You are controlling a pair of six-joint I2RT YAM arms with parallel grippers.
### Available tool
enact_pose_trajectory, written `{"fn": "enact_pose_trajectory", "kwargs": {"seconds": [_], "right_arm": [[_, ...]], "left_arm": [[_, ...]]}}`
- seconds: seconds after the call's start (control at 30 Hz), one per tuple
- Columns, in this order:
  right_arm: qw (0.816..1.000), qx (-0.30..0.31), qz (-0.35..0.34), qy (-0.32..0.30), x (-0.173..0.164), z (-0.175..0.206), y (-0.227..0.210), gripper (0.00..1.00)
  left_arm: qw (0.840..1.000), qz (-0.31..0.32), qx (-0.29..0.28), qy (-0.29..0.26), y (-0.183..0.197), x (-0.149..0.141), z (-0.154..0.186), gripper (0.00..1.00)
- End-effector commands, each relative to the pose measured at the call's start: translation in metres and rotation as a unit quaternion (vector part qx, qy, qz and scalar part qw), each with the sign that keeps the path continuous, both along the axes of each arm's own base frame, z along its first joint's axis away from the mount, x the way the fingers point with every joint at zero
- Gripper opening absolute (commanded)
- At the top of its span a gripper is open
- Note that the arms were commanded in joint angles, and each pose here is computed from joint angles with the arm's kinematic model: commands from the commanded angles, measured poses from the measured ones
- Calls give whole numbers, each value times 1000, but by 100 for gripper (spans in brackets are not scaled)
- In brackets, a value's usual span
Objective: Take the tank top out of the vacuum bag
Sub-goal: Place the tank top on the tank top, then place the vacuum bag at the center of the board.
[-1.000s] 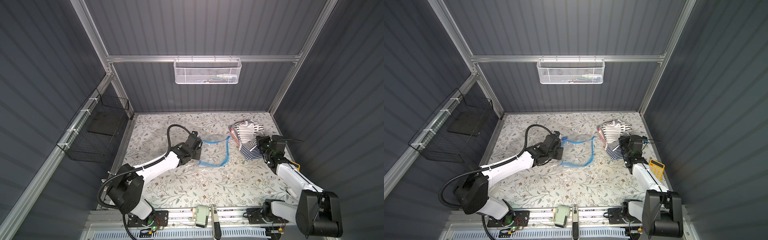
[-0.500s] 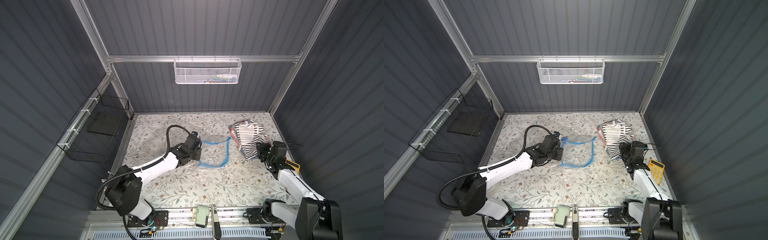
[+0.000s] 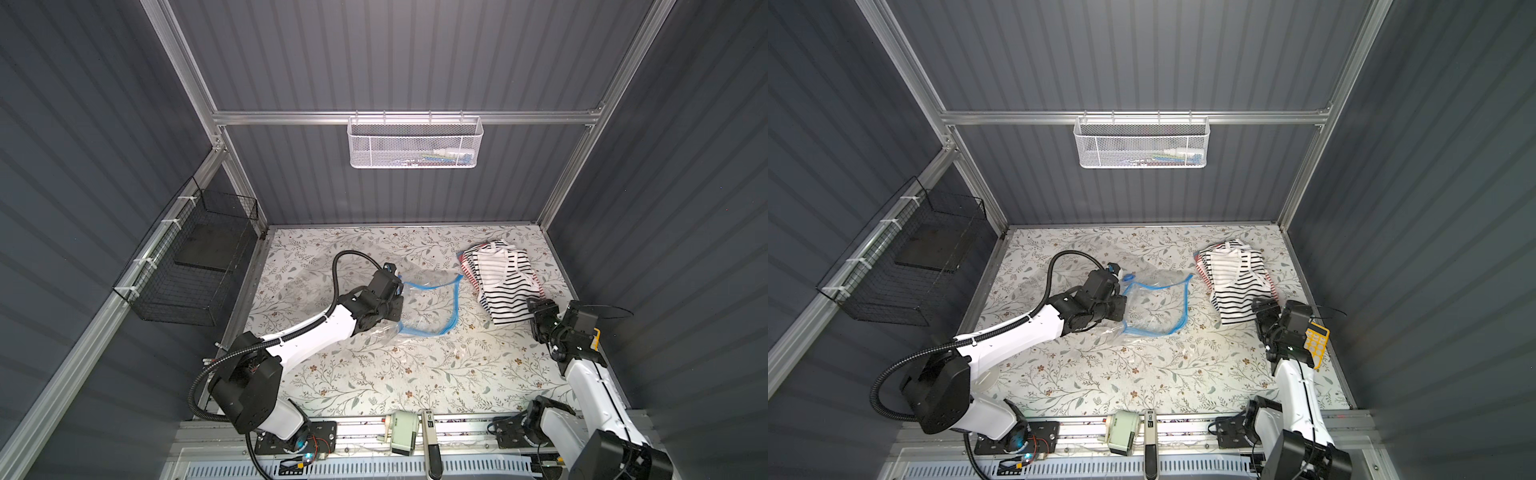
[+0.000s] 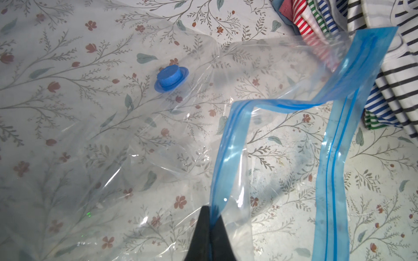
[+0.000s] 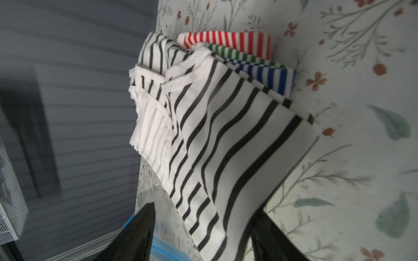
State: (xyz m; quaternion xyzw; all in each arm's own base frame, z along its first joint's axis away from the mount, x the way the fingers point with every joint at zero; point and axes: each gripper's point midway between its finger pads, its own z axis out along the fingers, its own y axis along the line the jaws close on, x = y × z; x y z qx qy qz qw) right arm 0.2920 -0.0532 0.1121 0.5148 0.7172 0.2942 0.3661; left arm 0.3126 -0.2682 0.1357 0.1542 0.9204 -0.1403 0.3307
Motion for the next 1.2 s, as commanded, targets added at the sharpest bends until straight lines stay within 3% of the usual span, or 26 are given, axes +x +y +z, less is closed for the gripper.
{"fn": "enact_pose_trajectory", "kwargs": {"seconds": [0.0, 0.23, 0.4, 0.53, 0.73, 0.97, 1.17], "right_arm": [[999, 17, 40, 11, -3, -14, 2, 67], [999, 25, 24, 34, -2, -40, -25, 62], [999, 15, 13, 40, -2, -45, -44, 52], [999, -8, 15, 35, 1, -37, -54, 35], [999, -26, 22, 23, 10, -20, -60, 1], [999, -39, 28, 7, 14, -5, -62, 0], [993, -112, 32, 14, 13, 24, -75, 0]], "left_arm": [[1000, 0, -12, 1, -3, 1, 3, 0], [1000, 1, -11, 2, -2, 1, 2, 0], [1000, 1, -7, -1, -1, 1, 3, 0], [1000, 0, -8, -2, -2, 2, 5, 0], [1000, -1, -12, -8, -3, 4, 9, 0], [999, -8, -12, -33, -10, 15, 26, 0], [999, -16, 8, -44, -22, 33, 37, 0]]}}
